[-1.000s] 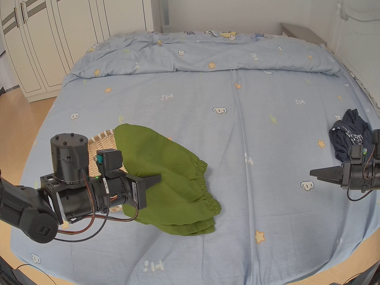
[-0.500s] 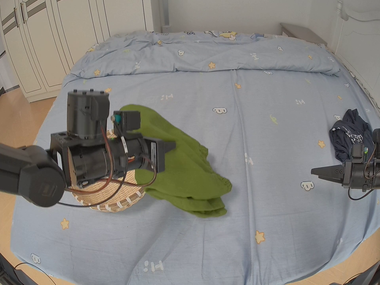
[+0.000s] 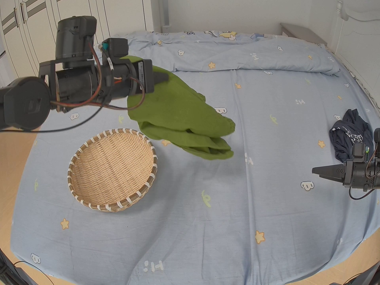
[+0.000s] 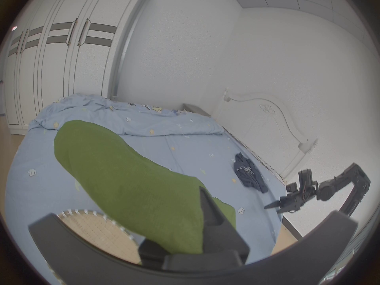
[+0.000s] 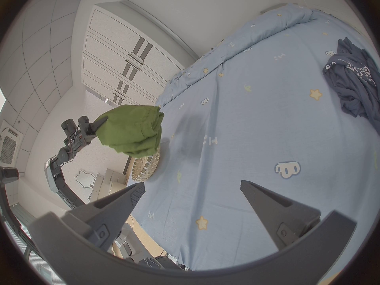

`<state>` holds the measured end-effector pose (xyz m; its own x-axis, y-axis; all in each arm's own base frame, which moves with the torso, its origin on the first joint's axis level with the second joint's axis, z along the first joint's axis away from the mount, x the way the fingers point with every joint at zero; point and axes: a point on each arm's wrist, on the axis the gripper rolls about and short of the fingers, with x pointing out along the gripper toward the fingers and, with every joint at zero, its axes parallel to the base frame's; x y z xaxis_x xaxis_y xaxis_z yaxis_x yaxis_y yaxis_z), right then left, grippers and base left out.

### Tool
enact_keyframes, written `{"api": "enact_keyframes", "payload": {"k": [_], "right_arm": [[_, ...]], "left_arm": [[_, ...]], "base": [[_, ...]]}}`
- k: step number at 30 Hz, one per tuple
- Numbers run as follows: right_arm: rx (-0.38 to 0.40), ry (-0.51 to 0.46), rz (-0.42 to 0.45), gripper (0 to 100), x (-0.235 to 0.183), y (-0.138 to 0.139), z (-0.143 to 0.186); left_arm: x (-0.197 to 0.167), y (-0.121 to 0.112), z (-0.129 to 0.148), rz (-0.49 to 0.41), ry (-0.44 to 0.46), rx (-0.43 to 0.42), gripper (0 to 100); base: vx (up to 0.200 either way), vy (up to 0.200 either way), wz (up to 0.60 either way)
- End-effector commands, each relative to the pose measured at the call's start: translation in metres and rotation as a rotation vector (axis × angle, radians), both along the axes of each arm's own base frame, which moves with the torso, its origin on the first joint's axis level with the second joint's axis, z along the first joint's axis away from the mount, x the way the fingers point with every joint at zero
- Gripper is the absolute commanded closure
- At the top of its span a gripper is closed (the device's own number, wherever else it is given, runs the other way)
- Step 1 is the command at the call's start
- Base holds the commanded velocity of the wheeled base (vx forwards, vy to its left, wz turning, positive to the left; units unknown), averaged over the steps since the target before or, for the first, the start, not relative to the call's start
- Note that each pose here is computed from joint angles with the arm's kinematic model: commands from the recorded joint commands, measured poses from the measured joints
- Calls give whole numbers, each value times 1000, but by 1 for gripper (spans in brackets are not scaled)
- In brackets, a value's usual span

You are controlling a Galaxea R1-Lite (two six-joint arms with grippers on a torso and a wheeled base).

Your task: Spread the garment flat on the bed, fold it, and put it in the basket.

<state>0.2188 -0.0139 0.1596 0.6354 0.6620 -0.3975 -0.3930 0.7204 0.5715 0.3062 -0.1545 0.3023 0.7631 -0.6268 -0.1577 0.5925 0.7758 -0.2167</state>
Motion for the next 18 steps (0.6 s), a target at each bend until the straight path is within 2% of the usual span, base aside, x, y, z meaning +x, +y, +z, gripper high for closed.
{"api": "enact_keyframes", "payload": {"k": [1,9,14,18], "right_arm": [[-1,-5,0,0,-1,0,1],[-1,4,5,0,-2,2,-2],[0,10,7,0,-2,2,-3],[0,12,8,0,-1,2,-3]], "left_arm": [[38,33,3,44,11,-37,100],[65,66,-6,62,40,-65,100],[64,87,-32,116,127,-46,100],[53,103,-43,125,150,-51,100]], "base": [[0,0,0],[0,0,0],[0,0,0],[0,0,0]]}}
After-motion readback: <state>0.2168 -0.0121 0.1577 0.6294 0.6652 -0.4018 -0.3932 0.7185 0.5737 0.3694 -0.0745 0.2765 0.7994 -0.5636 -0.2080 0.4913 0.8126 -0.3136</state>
